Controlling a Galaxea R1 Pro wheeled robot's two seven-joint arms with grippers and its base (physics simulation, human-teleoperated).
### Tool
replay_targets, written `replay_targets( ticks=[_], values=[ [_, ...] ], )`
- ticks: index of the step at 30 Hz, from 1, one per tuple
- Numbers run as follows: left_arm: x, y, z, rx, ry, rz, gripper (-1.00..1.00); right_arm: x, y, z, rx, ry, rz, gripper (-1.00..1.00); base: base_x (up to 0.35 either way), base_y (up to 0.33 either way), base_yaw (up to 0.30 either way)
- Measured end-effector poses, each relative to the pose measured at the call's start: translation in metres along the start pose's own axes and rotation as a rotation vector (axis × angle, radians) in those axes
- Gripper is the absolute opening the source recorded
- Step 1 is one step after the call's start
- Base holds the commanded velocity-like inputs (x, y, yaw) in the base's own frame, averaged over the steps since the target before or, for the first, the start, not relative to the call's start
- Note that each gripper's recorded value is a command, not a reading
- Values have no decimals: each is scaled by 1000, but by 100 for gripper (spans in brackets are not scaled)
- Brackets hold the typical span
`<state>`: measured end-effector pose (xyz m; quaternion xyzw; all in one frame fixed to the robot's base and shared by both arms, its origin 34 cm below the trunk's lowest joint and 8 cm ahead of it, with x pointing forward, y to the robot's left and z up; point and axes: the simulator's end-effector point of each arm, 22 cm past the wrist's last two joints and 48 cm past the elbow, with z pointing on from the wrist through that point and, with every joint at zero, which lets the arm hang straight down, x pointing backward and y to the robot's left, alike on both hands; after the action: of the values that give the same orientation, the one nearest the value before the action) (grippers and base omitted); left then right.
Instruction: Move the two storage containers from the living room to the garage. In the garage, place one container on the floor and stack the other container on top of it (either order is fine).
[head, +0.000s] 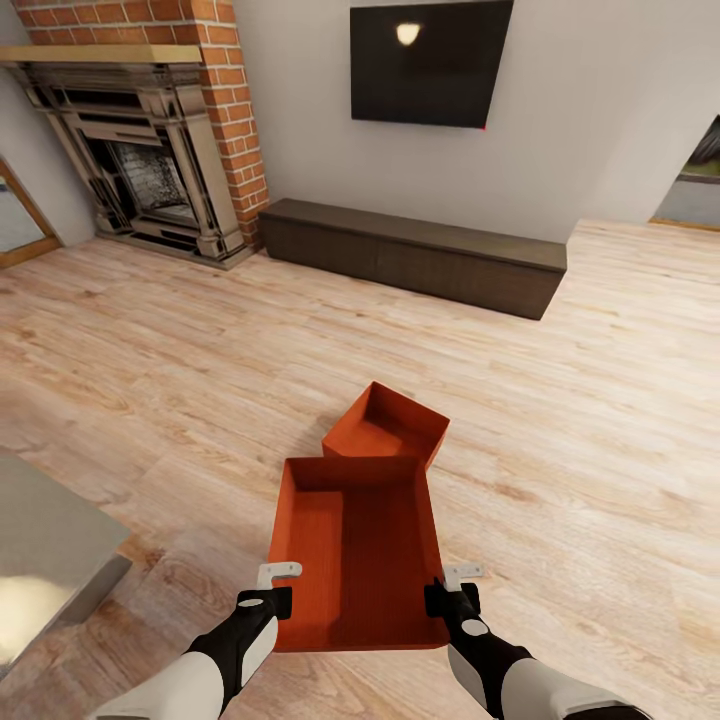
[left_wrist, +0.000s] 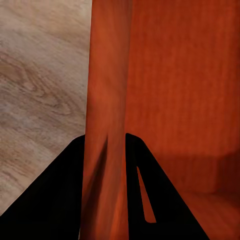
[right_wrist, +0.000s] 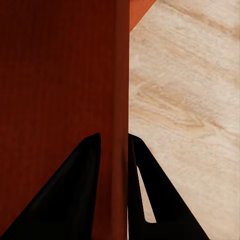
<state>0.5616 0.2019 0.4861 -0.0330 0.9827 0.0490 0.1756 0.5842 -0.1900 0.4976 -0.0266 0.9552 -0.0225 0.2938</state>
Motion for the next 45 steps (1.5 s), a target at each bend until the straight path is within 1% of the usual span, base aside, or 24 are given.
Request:
replay_targets(
  ticks=[33, 45],
  values=[
    [-15, 5, -46, -1, -1, 1, -100, -26, -2, -41, 4, -1, -2, -100, 0, 0, -2],
    [-23, 5, -50, 0, -17, -2, -100, -34, -2, -44, 7, -17, 2, -100, 0, 0, -85]
  ],
)
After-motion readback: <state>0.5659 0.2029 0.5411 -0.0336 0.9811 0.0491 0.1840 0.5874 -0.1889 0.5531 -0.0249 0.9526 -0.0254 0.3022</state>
